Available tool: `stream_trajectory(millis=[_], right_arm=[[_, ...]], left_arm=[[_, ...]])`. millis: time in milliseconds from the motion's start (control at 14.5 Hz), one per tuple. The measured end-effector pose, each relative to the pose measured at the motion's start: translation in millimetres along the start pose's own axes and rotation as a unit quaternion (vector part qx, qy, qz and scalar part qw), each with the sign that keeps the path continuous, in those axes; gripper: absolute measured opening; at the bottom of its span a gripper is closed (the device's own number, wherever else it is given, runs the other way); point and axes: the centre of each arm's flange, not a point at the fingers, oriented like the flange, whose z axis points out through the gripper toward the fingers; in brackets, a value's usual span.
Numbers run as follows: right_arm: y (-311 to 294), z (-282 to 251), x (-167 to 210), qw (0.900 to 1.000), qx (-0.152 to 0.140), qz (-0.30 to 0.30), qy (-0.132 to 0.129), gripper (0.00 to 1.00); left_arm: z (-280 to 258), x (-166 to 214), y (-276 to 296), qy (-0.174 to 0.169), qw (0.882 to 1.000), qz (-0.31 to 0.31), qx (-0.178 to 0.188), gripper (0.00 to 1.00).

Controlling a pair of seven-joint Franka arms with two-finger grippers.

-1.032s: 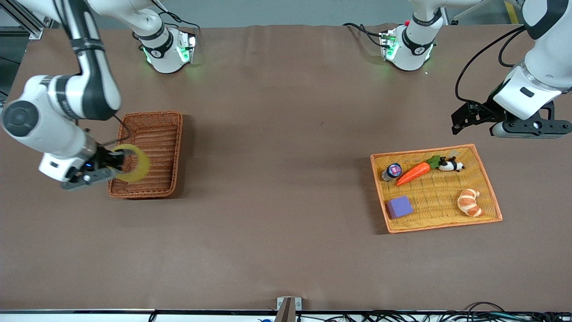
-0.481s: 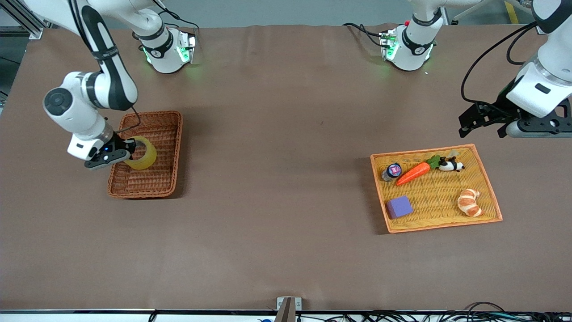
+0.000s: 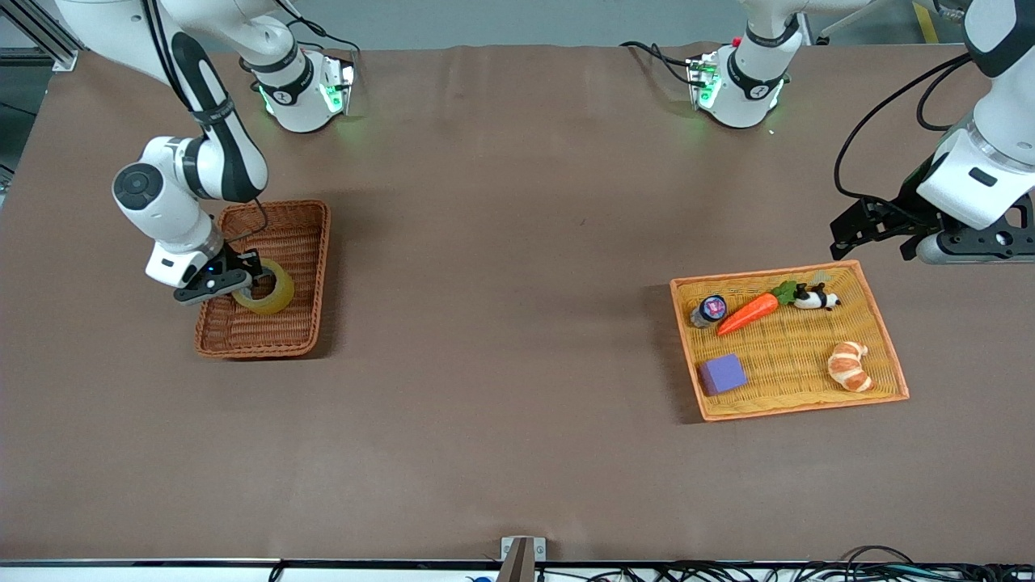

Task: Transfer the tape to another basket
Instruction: 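Lower the tape into the basket and open the right gripper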

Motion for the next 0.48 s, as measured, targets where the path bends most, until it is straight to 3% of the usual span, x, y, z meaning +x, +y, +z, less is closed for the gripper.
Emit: stream_trajectory(millis=[206, 481], right_arm=[[3.8, -27.6, 20.9, 0.999, -0.007, 0.001, 0.034, 0.98], [38.7, -114.9, 58.6, 0.995, -0.015, 0.016, 0.093, 1.00]], left_arm=[[-0.4, 0.1, 0.0, 0.000, 1.000, 0.000, 0.000, 1.00], [1.9, -2.7, 0.7, -0.013, 1.000, 0.001, 0.001, 1.00]])
